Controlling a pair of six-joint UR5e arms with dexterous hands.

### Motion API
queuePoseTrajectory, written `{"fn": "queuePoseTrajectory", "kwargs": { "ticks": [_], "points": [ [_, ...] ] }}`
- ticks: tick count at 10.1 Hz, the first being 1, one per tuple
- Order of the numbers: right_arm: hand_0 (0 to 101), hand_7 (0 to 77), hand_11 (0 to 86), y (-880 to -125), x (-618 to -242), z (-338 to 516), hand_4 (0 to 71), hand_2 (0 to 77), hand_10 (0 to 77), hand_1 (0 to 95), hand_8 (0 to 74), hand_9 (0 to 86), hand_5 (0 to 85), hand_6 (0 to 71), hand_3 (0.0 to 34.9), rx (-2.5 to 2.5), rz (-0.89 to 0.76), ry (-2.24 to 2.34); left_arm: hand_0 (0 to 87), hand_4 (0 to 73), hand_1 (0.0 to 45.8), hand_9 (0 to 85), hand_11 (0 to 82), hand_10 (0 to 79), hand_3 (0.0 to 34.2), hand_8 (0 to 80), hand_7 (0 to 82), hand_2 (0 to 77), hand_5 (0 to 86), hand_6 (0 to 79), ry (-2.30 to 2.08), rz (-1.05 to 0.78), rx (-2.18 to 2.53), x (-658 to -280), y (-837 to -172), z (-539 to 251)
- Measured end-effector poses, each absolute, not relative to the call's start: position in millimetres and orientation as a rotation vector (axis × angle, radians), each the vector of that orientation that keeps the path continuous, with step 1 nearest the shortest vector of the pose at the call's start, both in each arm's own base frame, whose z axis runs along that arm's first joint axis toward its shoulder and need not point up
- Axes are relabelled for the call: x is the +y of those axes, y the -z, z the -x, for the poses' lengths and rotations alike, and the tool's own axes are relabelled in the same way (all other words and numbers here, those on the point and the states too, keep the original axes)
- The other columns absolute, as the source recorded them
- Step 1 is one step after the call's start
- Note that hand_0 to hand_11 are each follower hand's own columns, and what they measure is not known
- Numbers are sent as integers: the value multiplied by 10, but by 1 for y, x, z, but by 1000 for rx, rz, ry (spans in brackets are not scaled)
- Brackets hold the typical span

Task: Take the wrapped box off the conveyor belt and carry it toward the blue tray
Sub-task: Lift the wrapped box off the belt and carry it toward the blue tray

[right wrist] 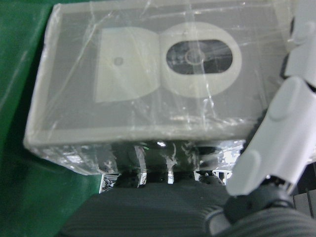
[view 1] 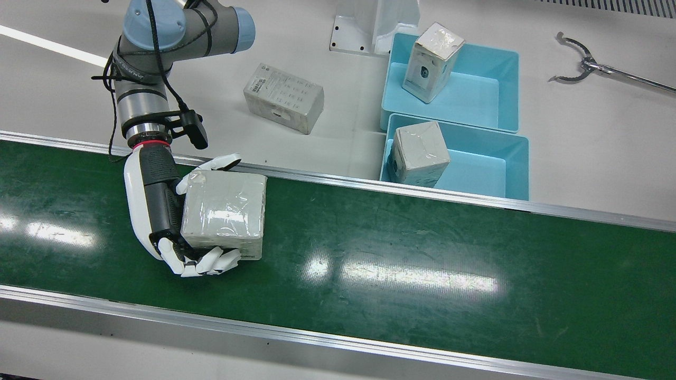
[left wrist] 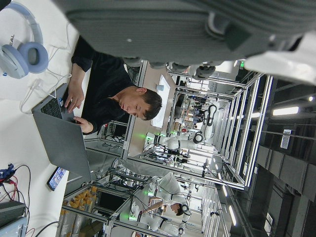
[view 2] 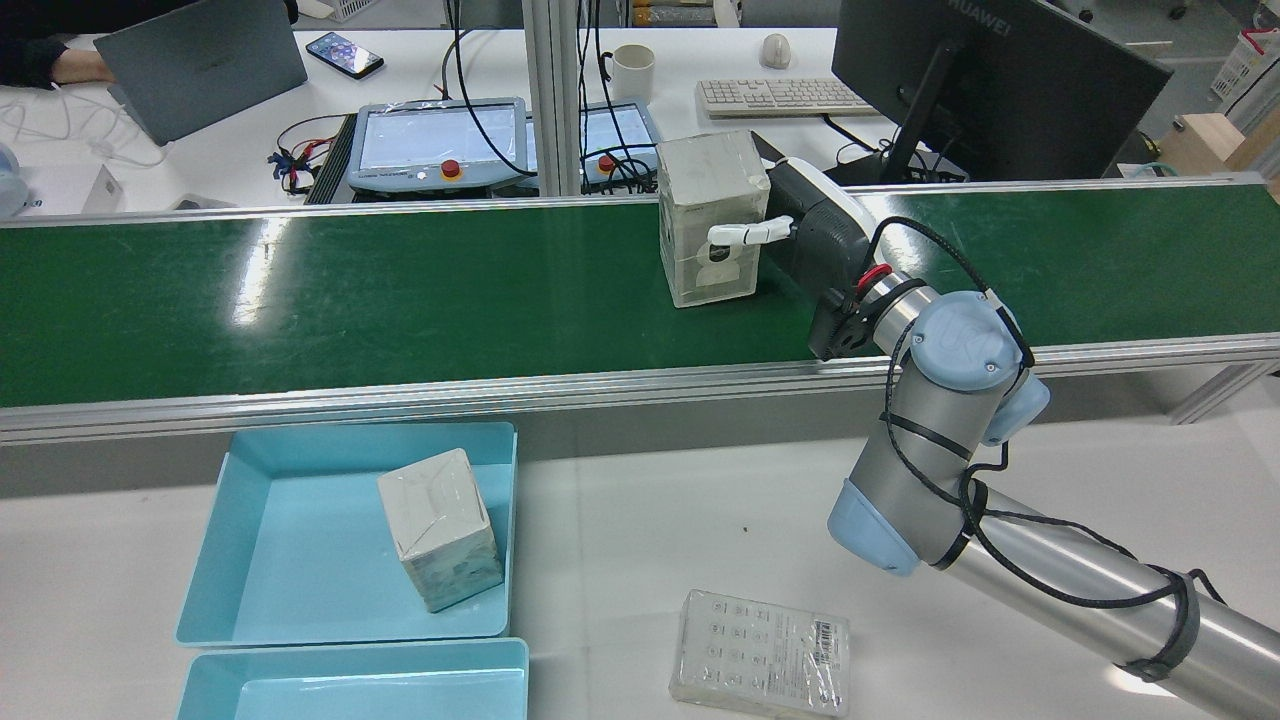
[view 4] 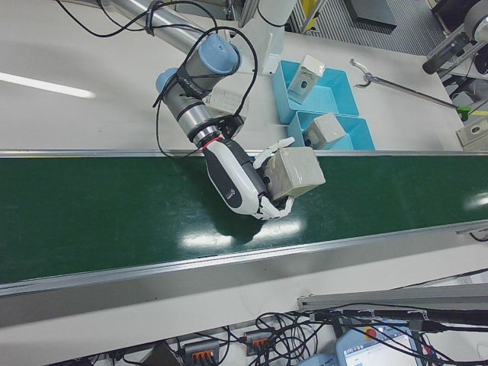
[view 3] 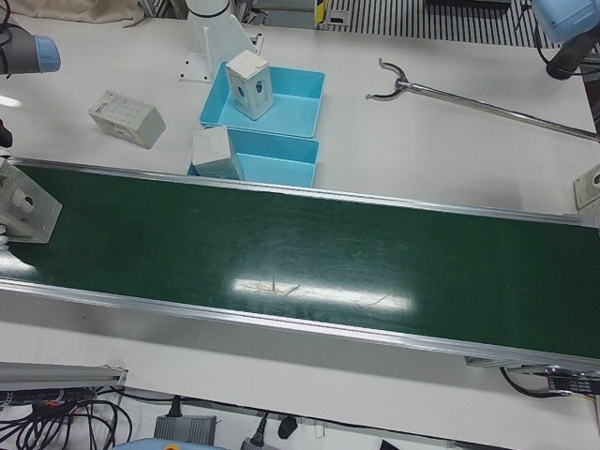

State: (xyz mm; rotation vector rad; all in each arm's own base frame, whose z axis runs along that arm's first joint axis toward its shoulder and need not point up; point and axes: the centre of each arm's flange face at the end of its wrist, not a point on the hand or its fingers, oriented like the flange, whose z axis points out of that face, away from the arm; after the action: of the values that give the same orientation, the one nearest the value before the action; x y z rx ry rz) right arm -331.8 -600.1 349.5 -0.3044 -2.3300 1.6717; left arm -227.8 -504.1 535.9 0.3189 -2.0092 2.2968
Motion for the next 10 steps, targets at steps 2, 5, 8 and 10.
{"fn": "queuePoseTrajectory", "kwargs": {
  "ticks": [2,5,8,10],
  "points": [
    [397,458,431,-335,-597,329,164,153,295,5,442,485,714,349,0,-2364,312,-1652,0,0,0,0,0,0,0,0,0,5,11,0,-2297,-319,-2009,-504,-536,228],
    [382,638,638,-287,-580,321,191,284,453,5,698,720,676,442,0,-2475,343,-1581,0,0,0,0,0,0,0,0,0,5,11,0,-2297,-319,-2009,-504,-536,228],
    [387,774,704,-232,-532,340,213,289,562,5,698,764,693,605,0,-2596,417,-1503,0,0,0,0,0,5,0,0,0,11,11,0,-2297,-319,-2009,-504,-536,228],
    [389,774,704,-198,-491,372,224,289,551,5,698,764,693,616,0,-2641,467,-1462,0,0,0,0,0,5,0,0,0,5,11,0,-2297,-319,-2009,-504,-536,228]
  ]
}}
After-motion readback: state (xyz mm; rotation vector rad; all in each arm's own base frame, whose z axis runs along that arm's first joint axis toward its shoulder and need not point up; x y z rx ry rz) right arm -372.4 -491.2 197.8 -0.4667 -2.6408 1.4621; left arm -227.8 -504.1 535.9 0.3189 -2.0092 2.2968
